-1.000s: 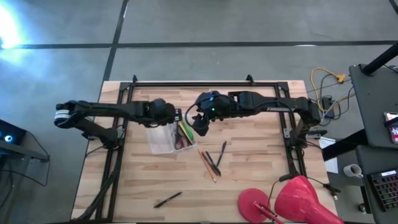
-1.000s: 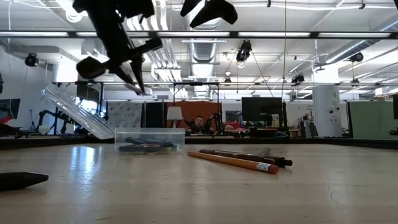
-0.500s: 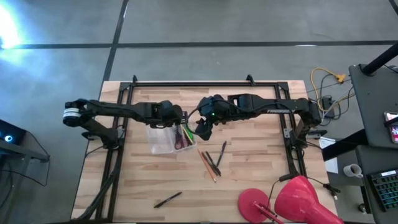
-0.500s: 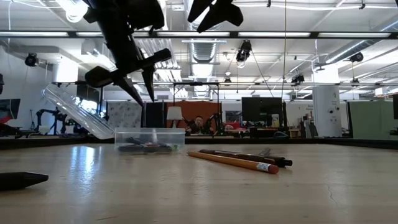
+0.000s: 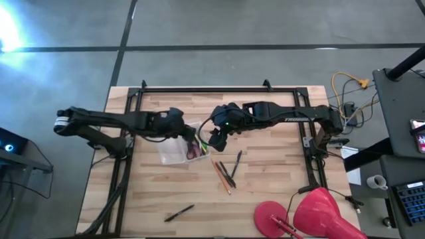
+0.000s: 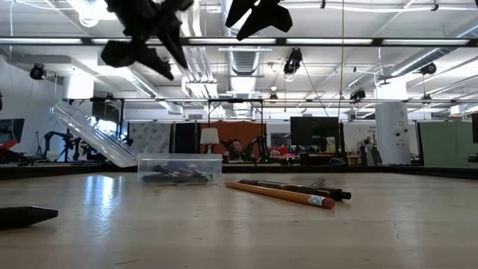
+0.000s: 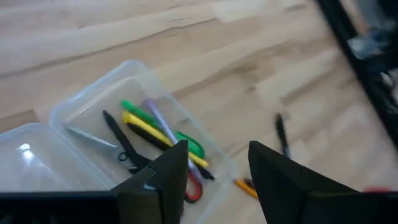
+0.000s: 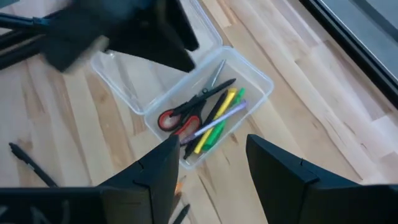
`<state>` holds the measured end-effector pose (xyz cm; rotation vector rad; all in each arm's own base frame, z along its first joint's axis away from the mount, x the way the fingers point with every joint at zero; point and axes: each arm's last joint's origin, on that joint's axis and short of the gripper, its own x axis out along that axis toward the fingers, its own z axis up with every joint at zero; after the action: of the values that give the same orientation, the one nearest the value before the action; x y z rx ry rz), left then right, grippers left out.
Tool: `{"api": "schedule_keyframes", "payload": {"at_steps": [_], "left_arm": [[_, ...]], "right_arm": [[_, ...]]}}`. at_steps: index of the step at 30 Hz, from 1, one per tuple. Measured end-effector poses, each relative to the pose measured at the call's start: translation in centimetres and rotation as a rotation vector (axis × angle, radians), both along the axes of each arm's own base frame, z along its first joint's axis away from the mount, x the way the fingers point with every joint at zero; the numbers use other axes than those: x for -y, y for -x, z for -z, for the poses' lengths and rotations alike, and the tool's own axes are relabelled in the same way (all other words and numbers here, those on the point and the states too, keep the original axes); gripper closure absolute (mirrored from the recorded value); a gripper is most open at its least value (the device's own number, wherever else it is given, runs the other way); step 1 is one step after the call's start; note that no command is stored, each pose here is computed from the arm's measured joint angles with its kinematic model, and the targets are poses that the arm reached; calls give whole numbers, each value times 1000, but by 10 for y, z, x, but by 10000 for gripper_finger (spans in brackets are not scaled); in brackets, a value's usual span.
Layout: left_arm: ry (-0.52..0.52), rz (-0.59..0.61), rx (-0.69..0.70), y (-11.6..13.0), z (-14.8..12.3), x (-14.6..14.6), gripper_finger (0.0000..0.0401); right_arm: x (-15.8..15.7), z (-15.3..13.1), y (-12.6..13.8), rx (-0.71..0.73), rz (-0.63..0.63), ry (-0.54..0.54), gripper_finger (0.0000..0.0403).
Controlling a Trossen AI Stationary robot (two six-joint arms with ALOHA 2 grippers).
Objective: Pick & place school supplies into a supply box
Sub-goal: Put the black pen into the transparent supply box
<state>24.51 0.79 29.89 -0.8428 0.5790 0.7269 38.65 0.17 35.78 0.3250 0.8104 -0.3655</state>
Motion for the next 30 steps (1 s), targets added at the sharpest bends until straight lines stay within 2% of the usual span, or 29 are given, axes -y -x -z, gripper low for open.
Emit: {"api": "schedule_keyframes", "payload": {"at_steps": [3, 5, 9, 13, 16, 19, 21, 23, 25, 26, 28, 30], "left_arm": [[-33, 75, 35, 7, -12, 9, 249], [-48, 119, 51, 11, -16, 15, 249], [-64, 201, 77, 20, -23, 28, 249], [-65, 271, 96, 27, -26, 42, 249], [-91, 342, 95, 31, -28, 51, 249], [-113, 399, 93, 33, -29, 58, 249], [-124, 426, 91, 34, -29, 61, 249], [-137, 449, 87, 35, -29, 63, 249], [-148, 466, 84, 35, -29, 65, 249], [-151, 469, 83, 35, -29, 65, 249], [-152, 470, 82, 35, -29, 65, 249], [-152, 470, 82, 35, -29, 65, 249]], "right_arm": [[0, -3, -4, 51, -4, -5, 225], [-2, -2, -2, 17, -77, -35, 225], [-10, 9, 15, -190, -296, -112, 225], [-22, 23, 33, -389, -346, -140, 225], [-34, 39, 36, -463, -397, -127, 225], [-47, 59, 39, -525, -539, -52, 225], [-57, 74, 42, -597, -665, 98, 225], [-68, 88, 47, -682, -853, 285, 225], [-77, 102, 54, -751, -1055, 411, 225], [-80, 109, 55, -755, -1089, 406, 225], [-82, 122, 53, -720, -1053, 353, 225], [-79, 135, 54, -724, -1047, 375, 225]]}}
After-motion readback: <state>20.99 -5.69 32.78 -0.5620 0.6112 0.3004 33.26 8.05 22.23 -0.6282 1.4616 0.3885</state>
